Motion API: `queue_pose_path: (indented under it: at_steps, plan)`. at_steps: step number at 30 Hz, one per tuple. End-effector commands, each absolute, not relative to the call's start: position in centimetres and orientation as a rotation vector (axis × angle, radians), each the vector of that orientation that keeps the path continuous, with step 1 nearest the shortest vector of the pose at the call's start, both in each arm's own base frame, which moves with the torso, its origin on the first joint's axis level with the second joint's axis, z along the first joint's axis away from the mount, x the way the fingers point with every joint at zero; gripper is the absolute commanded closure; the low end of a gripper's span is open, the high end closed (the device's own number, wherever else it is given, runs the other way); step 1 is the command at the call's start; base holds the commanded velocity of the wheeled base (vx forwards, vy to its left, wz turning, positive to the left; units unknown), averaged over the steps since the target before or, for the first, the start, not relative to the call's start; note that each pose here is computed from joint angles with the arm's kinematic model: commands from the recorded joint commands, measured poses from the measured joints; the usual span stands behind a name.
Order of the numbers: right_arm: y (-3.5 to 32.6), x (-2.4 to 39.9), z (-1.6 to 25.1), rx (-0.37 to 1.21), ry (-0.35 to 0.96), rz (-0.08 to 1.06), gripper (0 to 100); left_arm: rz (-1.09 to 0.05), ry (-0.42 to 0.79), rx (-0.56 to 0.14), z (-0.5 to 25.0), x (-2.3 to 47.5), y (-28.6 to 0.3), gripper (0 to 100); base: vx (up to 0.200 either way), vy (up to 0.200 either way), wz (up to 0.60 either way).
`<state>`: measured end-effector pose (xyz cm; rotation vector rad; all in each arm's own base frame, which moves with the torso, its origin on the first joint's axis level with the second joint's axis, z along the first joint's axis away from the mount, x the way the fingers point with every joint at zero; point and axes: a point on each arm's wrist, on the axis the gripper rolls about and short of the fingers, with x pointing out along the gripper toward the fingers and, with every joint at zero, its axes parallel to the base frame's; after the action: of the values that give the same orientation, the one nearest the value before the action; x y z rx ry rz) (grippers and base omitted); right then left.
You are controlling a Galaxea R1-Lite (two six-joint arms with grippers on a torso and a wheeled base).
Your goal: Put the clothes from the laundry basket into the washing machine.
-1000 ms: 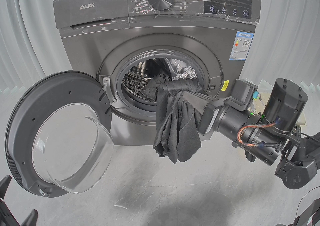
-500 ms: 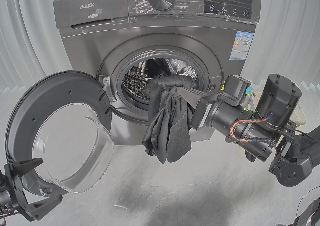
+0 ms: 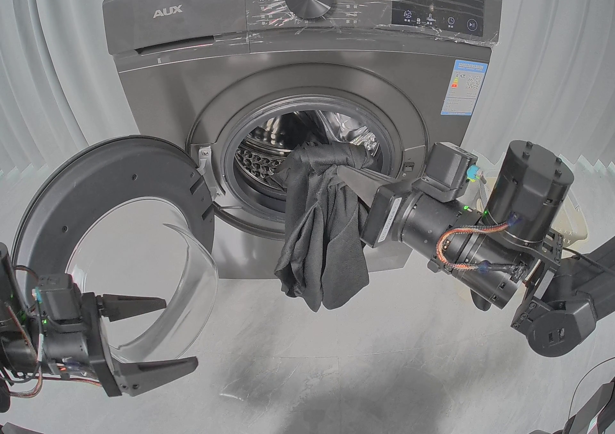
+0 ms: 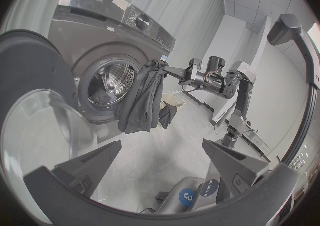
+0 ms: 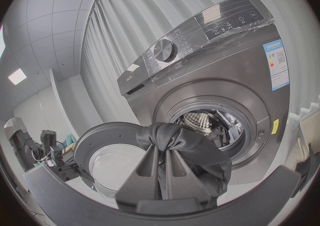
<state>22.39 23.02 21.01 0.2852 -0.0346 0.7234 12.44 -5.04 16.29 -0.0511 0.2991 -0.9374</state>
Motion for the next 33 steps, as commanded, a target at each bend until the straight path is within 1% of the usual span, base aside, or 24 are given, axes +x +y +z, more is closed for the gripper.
queue_pose_path:
  at_steps: [1,9,15,18,24,25,31,33]
  plan:
    - [23.0,22.5,21.0,0.283,-0.035,0.718,100,-0.993,0.397,-0.060,14.6,17.1,-7.6,0,0.000,0.000,0.00]
    - [23.0,22.5,20.8,0.281,-0.033,0.714,100,-1.058,0.391,-0.052,14.1,20.1,-10.4,0,0.000,0.000,0.00]
    - [23.0,22.4,20.8,0.280,-0.031,0.716,100,-1.084,0.390,-0.045,13.6,21.2,-11.7,0,0.000,0.000,0.00]
    - [22.9,22.4,20.8,0.279,-0.030,0.714,100,-1.060,0.388,-0.035,12.9,22.3,-12.5,0,0.000,0.000,0.00]
    - [23.0,22.3,20.8,0.280,-0.030,0.719,100,-1.037,0.368,-0.031,11.6,23.9,-13.2,0,0.000,0.000,0.00]
    - [23.1,22.2,20.8,0.282,-0.030,0.720,100,-1.025,0.365,-0.030,11.1,24.3,-13.4,0,0.000,0.000,0.00]
    - [23.3,22.1,20.8,0.282,-0.029,0.728,100,-0.963,0.343,-0.020,9.8,26.3,-14.3,0,0.000,0.000,0.00]
    - [23.2,22.1,20.8,0.281,-0.027,0.726,100,-0.939,0.333,-0.027,9.6,26.9,-14.5,0,0.000,0.000,0.00]
